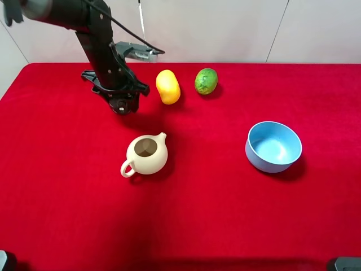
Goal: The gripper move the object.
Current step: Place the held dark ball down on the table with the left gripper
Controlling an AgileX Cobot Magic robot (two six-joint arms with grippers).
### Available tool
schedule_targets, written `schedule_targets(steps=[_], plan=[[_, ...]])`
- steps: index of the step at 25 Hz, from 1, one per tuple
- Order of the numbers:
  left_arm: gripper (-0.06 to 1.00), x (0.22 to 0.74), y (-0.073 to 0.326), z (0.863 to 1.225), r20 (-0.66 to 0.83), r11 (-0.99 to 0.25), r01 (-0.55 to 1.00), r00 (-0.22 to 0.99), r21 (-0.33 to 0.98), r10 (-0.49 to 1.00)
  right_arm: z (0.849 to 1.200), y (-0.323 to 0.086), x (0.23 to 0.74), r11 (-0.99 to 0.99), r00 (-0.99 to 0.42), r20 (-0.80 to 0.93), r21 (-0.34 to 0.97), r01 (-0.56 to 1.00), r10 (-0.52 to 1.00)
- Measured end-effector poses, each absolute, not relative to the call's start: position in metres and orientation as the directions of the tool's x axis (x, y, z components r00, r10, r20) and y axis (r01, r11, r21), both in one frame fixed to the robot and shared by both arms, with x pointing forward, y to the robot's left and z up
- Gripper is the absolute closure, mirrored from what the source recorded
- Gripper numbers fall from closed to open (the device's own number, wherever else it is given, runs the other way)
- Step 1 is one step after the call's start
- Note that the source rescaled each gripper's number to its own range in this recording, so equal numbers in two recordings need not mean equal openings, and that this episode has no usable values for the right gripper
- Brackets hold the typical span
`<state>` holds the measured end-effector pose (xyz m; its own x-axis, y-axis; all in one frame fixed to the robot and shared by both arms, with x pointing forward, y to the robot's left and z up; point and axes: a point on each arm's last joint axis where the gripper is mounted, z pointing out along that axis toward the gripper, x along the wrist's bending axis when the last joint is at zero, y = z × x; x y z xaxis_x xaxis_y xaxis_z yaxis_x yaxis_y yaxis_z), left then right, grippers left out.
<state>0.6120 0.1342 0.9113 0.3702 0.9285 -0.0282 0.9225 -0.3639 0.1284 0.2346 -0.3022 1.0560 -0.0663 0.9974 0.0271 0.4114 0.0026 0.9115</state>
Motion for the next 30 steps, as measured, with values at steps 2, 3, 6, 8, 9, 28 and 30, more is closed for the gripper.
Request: schedule_targets(steps=[2,3,6,8,9,28,30], plan=[[0.94,0.612,0.134,0.921,-0.029,-0.36,0.924,0.367,0.13,0.93,1.056,-0.302,0.235,0.003,-0.066,0.027,0.911,0.411,0.997],[0.94,0.612,0.134,0.927,-0.03,-0.359,0.924,0.366,0.134,0.93,1.056,-0.302,0.235,0.003,-0.066,0.027,0.911,0.411,0.997],[0.94,0.613,0.133,0.943,-0.032,-0.355,0.924,0.363,0.14,0.931,1.056,-0.302,0.235,0.003,-0.066,0.027,0.911,0.411,0.997],[0.94,0.613,0.13,0.95,-0.032,-0.359,0.924,0.366,0.131,0.93,1.056,-0.302,0.235,0.003,-0.066,0.027,0.911,0.411,0.997],[0.94,0.613,0.127,0.954,-0.031,-0.366,0.922,0.372,0.128,0.928,1.056,-0.302,0.235,0.003,-0.066,0.027,0.911,0.411,0.997],[0.94,0.596,0.053,1.01,-0.049,-0.469,0.854,0.491,0.223,0.87,1.056,-0.302,0.235,0.003,-0.066,0.027,0.911,0.411,0.997],[0.94,0.594,0.047,1.012,-0.051,-0.476,0.848,0.499,0.231,0.865,1.056,-0.302,0.235,0.003,-0.066,0.027,0.911,0.411,0.997]])
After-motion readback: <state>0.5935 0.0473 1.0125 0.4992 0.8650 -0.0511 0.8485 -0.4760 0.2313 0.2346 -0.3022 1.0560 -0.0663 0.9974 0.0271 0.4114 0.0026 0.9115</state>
